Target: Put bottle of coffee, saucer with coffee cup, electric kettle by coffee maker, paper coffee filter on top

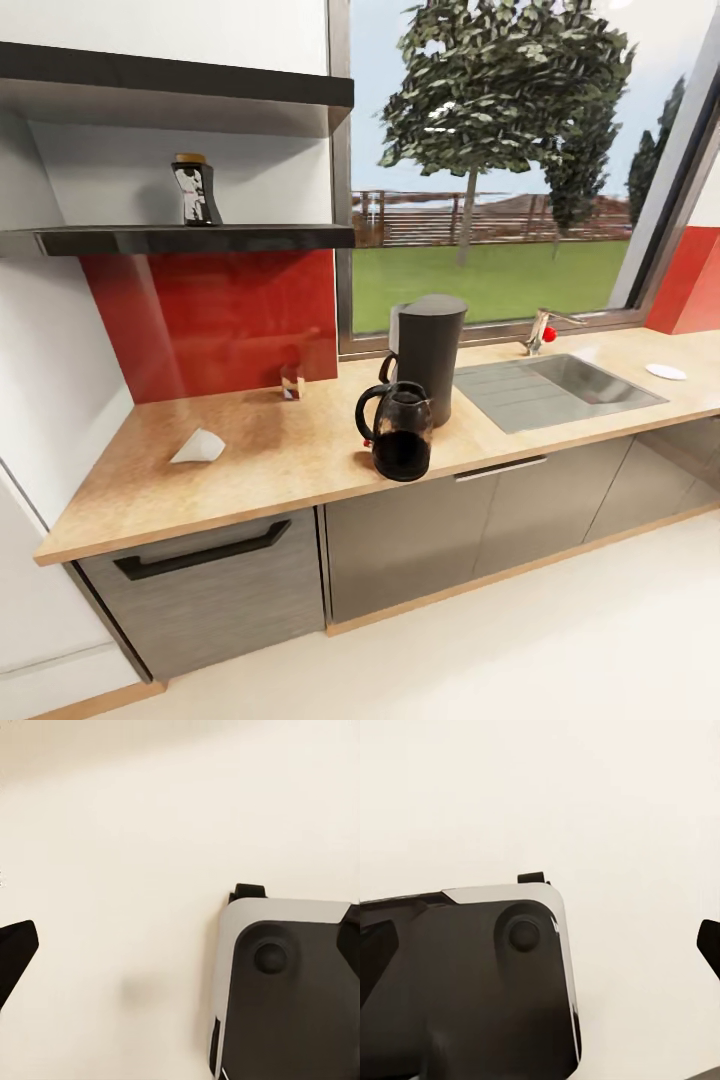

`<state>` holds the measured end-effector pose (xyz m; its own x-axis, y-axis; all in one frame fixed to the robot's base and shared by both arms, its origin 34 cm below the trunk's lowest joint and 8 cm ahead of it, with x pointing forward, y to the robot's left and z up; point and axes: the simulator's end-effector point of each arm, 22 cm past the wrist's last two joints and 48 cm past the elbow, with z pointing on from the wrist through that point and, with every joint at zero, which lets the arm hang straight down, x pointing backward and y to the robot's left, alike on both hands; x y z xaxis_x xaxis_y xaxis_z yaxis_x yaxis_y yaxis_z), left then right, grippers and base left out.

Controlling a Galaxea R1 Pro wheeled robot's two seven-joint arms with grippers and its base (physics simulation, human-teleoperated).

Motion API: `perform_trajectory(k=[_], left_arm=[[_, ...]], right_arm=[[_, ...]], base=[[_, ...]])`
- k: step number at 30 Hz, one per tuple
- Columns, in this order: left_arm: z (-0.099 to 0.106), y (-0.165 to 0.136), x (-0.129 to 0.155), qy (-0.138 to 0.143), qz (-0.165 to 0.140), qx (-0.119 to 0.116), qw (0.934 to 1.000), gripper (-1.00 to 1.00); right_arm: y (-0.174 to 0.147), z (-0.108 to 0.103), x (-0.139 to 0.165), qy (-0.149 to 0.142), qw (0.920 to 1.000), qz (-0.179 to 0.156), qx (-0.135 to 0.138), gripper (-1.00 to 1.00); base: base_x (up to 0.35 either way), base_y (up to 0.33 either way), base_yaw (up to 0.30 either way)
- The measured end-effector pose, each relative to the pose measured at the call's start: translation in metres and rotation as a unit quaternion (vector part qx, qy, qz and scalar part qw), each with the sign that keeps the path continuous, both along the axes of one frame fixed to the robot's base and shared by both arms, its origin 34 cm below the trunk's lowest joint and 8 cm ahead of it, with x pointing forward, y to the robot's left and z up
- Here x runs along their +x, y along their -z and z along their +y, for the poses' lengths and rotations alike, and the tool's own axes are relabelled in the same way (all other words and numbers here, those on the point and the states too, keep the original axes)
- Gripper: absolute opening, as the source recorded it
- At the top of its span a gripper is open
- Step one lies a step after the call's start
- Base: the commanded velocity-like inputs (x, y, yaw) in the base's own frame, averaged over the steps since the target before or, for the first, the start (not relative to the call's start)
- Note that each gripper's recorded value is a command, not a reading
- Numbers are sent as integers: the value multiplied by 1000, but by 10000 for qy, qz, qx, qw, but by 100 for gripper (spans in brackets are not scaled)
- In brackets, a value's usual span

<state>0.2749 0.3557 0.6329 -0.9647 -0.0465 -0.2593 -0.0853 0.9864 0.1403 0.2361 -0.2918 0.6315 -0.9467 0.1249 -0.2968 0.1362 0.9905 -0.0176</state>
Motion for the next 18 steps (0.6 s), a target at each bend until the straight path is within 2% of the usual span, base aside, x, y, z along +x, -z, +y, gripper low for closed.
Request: perform_trajectory(k=[3,8,13,18], left_arm=[[2,-1,5,-1,-55,14,10000,100],[5,-7,30,6,-319,51,9995,100],[13,-29,89,76,-1079,170,9940,100],[18,-67,160,169,-1938,288,9805,100]], right_arm=[[0,0,0,11,10000,-1,0,100],[0,0,1,26,10000,-8,4,100],[0,0,0,26,10000,3,0,100],[0,0,-1,26,10000,12,-4,100]], base=[[0,0,0],[0,0,0],[0,0,0],[0,0,0]])
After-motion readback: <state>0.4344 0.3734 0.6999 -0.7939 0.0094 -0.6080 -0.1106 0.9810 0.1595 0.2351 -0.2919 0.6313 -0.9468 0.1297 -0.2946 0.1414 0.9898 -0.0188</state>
